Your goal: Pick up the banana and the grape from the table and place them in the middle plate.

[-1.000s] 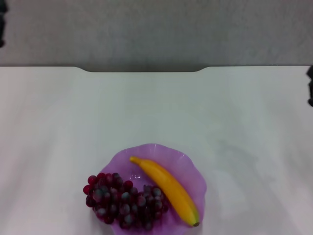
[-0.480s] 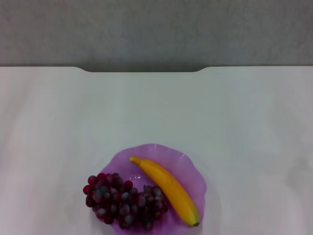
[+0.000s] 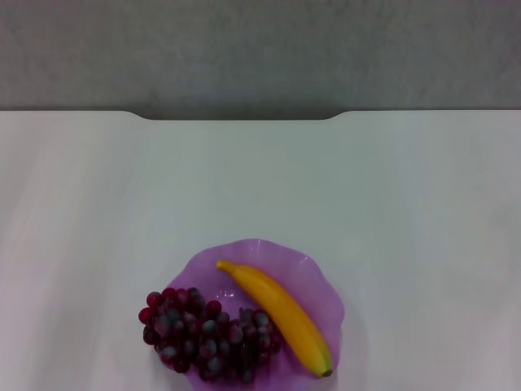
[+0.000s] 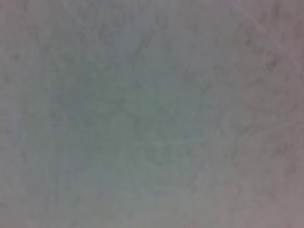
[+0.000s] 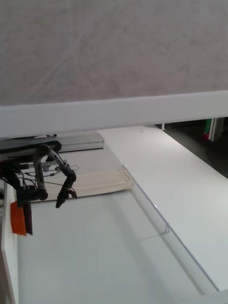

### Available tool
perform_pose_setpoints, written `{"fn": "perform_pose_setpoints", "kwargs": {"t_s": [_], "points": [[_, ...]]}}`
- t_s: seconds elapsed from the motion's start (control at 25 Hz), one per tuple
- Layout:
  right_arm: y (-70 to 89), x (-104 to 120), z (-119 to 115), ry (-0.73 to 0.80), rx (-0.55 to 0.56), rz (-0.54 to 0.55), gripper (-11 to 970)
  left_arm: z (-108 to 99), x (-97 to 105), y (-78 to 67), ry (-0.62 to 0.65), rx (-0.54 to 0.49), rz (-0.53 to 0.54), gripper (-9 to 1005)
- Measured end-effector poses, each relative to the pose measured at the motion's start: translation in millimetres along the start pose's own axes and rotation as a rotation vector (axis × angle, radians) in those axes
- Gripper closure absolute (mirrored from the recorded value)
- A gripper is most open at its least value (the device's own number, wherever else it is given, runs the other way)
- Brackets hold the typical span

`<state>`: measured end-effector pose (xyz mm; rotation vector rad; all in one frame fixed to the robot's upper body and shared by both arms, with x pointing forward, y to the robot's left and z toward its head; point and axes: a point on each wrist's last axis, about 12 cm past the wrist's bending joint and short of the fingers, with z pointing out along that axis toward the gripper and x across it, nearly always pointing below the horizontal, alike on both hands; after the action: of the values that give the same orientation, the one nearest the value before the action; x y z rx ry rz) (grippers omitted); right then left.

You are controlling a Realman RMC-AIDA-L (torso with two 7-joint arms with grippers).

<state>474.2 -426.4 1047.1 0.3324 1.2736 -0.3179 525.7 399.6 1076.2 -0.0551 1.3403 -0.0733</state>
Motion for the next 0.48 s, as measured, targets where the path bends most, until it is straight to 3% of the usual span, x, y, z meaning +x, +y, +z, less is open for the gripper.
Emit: {"fn": "perform_pose_setpoints", "kwargs": {"t_s": [0.48], "points": [[-1.7,1,1,0.013,0.021,-0.013,947,-6,18,-7.6,0.043,-0.059,-0.070,928]]}}
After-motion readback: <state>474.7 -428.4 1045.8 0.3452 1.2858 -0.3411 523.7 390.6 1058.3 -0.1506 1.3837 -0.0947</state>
